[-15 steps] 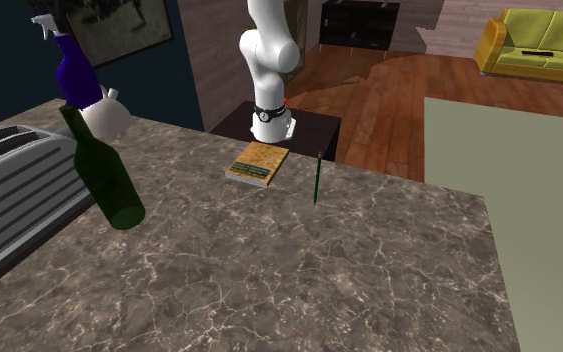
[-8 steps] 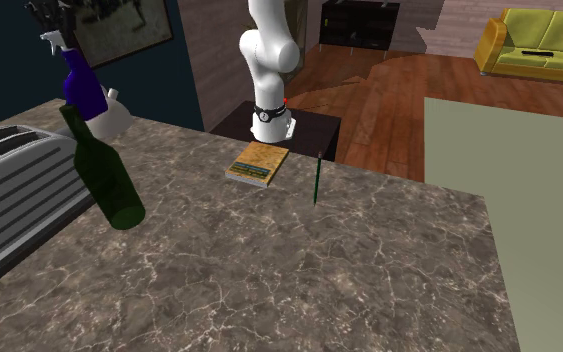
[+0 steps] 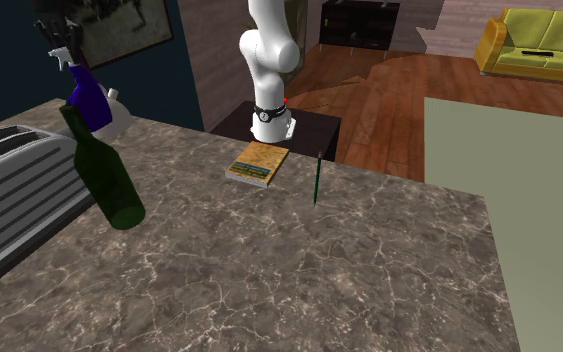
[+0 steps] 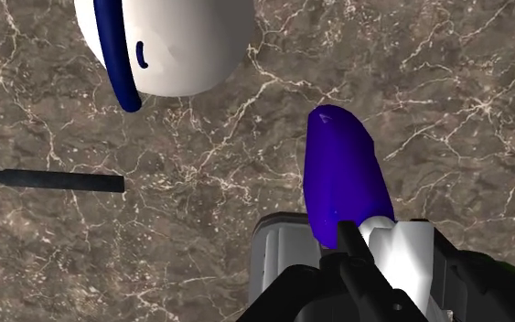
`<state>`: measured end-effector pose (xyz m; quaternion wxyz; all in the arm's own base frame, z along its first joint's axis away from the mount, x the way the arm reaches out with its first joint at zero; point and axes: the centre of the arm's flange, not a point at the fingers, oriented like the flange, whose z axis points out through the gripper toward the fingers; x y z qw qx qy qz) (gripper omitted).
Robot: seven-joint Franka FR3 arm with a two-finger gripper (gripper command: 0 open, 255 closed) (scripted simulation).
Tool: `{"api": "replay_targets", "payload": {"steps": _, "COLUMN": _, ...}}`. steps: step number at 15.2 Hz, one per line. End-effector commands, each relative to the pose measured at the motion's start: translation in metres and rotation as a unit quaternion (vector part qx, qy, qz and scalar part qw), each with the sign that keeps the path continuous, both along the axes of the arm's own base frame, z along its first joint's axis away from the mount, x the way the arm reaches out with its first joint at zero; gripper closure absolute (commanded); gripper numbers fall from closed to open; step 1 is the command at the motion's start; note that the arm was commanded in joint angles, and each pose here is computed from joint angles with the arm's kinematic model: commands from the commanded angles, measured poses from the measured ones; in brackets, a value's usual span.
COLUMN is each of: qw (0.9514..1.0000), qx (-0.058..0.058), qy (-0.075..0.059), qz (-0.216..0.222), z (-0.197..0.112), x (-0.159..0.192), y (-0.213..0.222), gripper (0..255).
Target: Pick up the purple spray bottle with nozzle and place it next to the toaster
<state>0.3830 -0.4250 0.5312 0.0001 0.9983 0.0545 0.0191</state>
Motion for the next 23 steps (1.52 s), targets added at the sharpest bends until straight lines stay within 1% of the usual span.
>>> {"api": "replay_targets", "payload": {"steps": 1, "qw": 1.0, "qx": 0.0, "qy": 0.0, "qz": 0.0, "z": -0.012, "x": 0.0, "y": 0.001, "gripper": 255}}
{"api": "replay_targets", "payload": {"steps": 18, "qw": 1.0, "qx": 0.0, "qy": 0.0, "qz": 0.0, "z": -0.1, "x": 0.0, "y": 0.001, "gripper": 255}}
{"api": "replay_targets", "payload": {"steps": 23, "qw": 1.0, "qx": 0.0, "qy": 0.0, "qz": 0.0, "z": -0.1, "x": 0.0, "y": 0.001, "gripper": 255}}
